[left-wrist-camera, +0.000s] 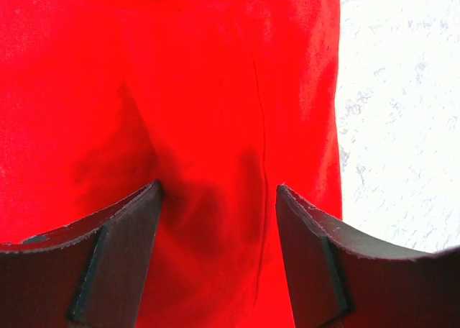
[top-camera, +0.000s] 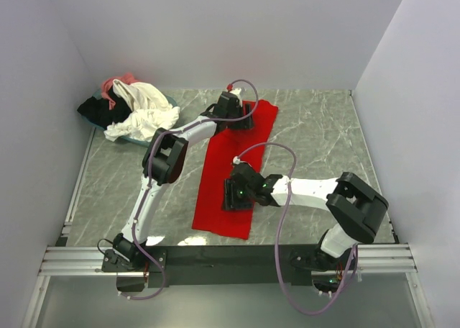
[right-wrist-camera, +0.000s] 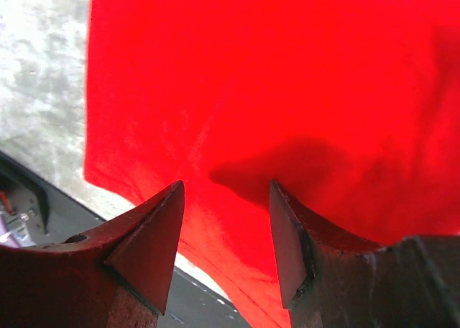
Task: Fold and stack the t-shirts
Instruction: Fold the tshirt
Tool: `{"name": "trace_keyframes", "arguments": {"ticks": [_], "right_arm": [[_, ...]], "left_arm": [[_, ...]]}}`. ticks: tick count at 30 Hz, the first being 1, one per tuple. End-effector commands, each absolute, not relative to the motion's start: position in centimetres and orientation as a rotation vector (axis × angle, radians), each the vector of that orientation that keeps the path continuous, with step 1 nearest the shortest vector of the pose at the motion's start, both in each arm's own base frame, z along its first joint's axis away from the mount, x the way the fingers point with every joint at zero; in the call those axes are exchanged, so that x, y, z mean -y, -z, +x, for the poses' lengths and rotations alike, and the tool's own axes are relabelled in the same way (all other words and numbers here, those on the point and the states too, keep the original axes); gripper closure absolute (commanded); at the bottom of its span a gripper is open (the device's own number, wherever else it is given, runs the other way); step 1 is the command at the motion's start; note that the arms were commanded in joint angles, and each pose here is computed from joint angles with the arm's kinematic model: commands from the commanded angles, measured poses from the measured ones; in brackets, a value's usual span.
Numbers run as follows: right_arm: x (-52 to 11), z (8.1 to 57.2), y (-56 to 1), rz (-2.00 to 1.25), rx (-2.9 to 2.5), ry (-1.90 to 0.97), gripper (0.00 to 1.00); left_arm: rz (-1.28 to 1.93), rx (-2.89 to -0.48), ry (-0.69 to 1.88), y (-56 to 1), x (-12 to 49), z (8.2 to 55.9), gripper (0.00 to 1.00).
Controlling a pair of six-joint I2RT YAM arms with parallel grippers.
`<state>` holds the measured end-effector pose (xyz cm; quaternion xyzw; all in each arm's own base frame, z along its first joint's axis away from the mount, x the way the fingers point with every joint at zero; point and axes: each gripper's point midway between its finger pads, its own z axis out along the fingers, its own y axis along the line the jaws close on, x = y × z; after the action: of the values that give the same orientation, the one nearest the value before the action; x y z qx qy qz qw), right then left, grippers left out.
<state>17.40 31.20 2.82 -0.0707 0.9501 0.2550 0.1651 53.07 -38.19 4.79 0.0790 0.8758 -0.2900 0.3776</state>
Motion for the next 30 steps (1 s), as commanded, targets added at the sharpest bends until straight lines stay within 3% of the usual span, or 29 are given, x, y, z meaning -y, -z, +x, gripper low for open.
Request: {"name": "trace_keyframes", "arguments": {"ticks": [1, 20, 30], "right_arm": [[-30.8, 17.9, -4.7, -0.204, -2.658, -0.697, 0.42], [-25.8, 14.2, -0.8, -0.098, -2.743, -0.634, 0.42], [-23.7, 14.2, -1.8, -0.069, -2.715, -0.558, 0.41]], "left_arm": [[0.239, -2.168, 0.779, -8.3, 39.6, 53.3, 0.29], [0.161, -2.284, 0.595, -3.2, 35.1, 53.4, 0.3], [0.027, -2.274, 0.589, -3.7, 31.8, 54.2, 0.29]]}}
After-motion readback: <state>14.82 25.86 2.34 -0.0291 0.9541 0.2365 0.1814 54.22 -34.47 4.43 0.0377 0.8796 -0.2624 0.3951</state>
